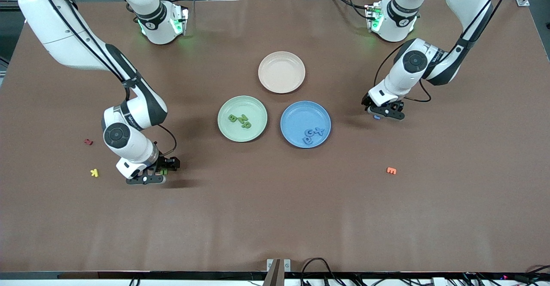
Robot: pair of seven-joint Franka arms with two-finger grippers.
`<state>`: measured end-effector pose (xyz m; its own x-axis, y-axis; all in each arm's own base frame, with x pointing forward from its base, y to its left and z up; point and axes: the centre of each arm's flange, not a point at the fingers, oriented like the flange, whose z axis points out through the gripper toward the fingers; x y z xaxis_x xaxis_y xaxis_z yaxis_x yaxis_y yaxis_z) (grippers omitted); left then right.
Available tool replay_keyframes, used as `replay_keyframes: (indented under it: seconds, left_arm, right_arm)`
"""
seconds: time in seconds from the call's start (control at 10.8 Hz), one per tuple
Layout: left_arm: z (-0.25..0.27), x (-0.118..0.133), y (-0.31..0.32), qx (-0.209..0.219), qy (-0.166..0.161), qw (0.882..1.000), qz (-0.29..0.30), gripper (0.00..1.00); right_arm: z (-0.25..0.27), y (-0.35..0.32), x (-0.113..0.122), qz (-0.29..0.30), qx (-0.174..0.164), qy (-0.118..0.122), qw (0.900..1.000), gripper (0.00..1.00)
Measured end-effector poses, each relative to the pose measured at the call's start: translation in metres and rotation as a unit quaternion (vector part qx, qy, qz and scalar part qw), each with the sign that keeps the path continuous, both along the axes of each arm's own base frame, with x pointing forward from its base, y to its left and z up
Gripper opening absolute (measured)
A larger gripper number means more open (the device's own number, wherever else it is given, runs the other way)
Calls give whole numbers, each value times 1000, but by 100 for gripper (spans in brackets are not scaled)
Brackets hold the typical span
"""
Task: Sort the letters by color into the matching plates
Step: 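Lower and close the right gripper on the u while the left grips the 3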
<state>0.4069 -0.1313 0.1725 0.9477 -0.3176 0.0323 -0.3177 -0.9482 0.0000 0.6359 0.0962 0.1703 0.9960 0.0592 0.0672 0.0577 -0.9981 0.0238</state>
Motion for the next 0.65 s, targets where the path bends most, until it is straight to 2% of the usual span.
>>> replay_keyframes:
  seconds: [0.09,0.18,0.28,0.55,0.65]
  left_arm:
    - [0,0,-1,0,0,1000,-1,92]
    - [0,0,-1,0,0,1000,-1,85]
    - [0,1,-1,-1,-1,1000,-1,84]
    - [1,2,-1,0,-2,1000,-10,80]
    - [1,3,1,0,-2,1000,-13,79]
  right_arm:
    - [0,0,0,0,0,0,1000,74]
    - [1,0,0,0,0,-1,1000,67]
    - [2,-1,1,-1,0,-2,1000,56]
    - [2,-2,1,-1,0,-2,1000,55]
    - [3,-3,2,-2,-1,-3,1000,48]
